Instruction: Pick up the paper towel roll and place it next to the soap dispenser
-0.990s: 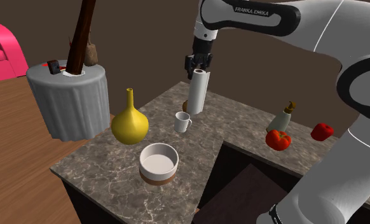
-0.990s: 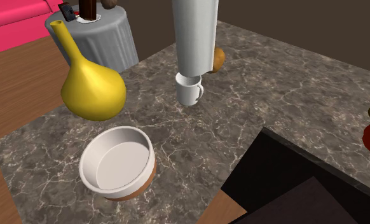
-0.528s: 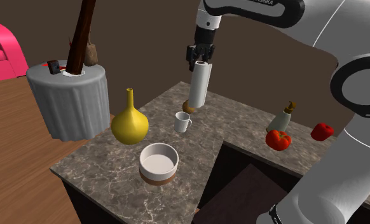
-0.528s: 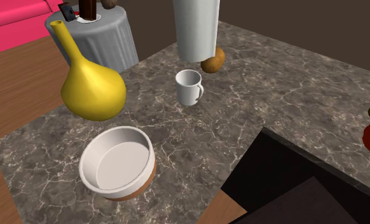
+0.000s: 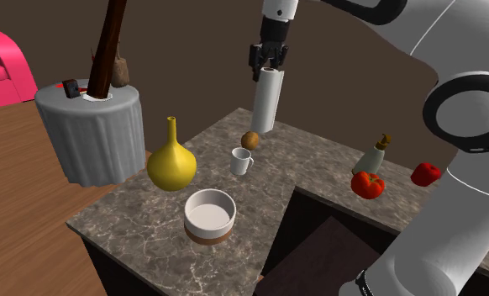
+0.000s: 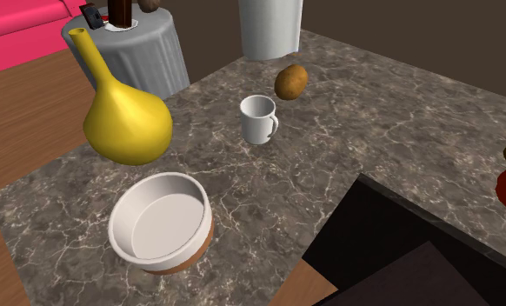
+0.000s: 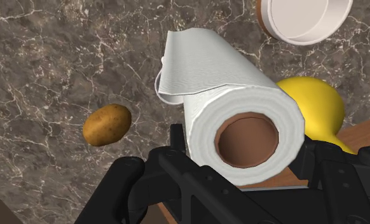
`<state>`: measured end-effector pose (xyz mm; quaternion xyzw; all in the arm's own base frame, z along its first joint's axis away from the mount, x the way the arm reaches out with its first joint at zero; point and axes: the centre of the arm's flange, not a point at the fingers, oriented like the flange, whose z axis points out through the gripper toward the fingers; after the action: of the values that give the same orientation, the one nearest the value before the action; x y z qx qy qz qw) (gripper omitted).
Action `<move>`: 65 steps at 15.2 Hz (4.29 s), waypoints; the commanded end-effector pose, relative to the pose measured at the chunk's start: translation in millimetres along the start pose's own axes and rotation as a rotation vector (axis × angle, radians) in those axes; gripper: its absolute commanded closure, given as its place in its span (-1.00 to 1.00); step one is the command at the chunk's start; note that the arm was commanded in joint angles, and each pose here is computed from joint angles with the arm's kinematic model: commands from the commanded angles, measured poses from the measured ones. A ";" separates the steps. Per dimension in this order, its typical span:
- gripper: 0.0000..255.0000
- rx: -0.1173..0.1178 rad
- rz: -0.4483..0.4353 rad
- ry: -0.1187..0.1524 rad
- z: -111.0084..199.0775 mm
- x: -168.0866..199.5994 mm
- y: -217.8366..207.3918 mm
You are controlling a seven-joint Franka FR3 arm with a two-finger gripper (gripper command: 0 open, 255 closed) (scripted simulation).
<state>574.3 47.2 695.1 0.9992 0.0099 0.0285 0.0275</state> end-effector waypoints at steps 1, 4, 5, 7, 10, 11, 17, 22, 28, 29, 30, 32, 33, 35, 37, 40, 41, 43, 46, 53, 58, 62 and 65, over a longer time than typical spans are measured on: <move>1.00 0.000 0.000 0.000 -10.2 1.6 1.2; 1.00 0.000 0.000 0.000 -26.0 2.5 2.1; 1.00 0.000 0.000 0.000 -31.3 2.8 2.4; 1.00 0.000 0.000 0.000 -41.8 3.3 3.0; 1.00 0.000 0.000 0.000 -41.9 -12.3 24.2; 1.00 0.000 0.000 0.000 -41.7 -20.1 34.9; 1.00 0.000 0.000 0.000 -40.9 -67.1 98.7; 1.00 0.000 0.000 0.000 -40.2 -106.2 151.8; 1.00 0.000 0.000 0.000 -39.4 -153.2 215.6; 1.00 0.000 0.000 0.000 -39.2 -161.0 226.2; 1.00 0.000 0.000 0.000 -39.1 -168.8 236.9; 1.00 0.000 0.000 0.000 -38.8 -184.5 258.1; 1.00 0.000 0.000 0.000 -38.7 -192.3 268.7; 1.00 0.000 0.000 0.000 -38.4 -208.0 290.0; 1.00 0.000 0.000 0.000 -38.1 -223.6 311.3; 1.00 0.000 0.000 0.000 -37.7 -247.1 343.2; 1.00 0.000 0.000 0.000 -37.6 -254.9 353.8; 1.00 0.000 0.000 0.000 -37.3 -270.6 375.1; 1.00 0.000 0.000 0.000 -36.9 -294.0 406.9; 1.00 0.000 0.000 0.000 -35.9 -348.8 481.4; 1.00 0.000 0.000 0.000 -35.2 -388.0 534.5; 1.00 0.000 0.000 0.000 -34.7 -419.3 577.0; 1.00 0.000 0.000 0.000 -34.3 -442.7 608.9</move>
<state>148.1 -557.0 738.2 0.9992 0.0069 0.0278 0.0285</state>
